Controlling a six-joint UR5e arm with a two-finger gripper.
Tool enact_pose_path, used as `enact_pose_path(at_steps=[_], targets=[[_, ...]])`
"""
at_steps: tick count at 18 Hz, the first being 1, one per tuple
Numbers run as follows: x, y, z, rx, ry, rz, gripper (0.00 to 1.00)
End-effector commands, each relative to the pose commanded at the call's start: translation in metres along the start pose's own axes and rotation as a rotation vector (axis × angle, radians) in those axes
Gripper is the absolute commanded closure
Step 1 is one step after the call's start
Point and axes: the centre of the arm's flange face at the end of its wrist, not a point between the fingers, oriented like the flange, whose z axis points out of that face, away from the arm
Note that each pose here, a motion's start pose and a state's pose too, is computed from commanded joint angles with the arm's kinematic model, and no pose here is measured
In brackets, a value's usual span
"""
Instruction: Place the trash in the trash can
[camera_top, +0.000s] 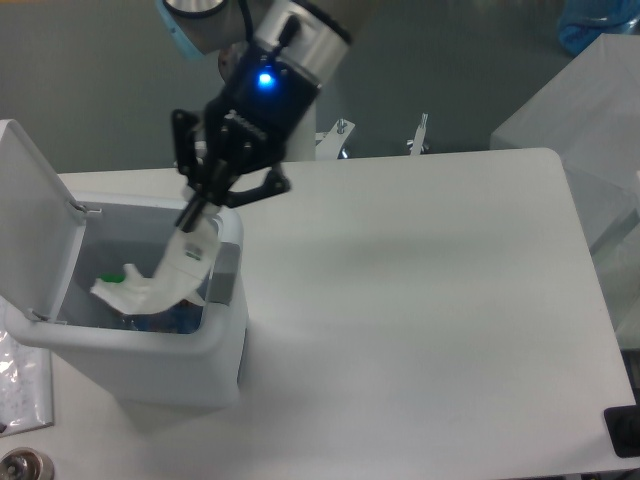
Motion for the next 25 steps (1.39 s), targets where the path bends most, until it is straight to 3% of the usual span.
enact_pose_path(at_steps=[7, 11, 19, 25], targets=[[-0.010, 0.026, 0.016, -0.020, 0.003, 0.034, 0.00], [-0.056, 0.047, 0.015, -0.045, -0.038, 0.009, 0.00], [-0.160, 0.116, -0.002, -0.340, -0.257, 0.116, 0.00], [-0.224, 0.182, -0.036, -0.460, -0.270, 0.223, 0.00]])
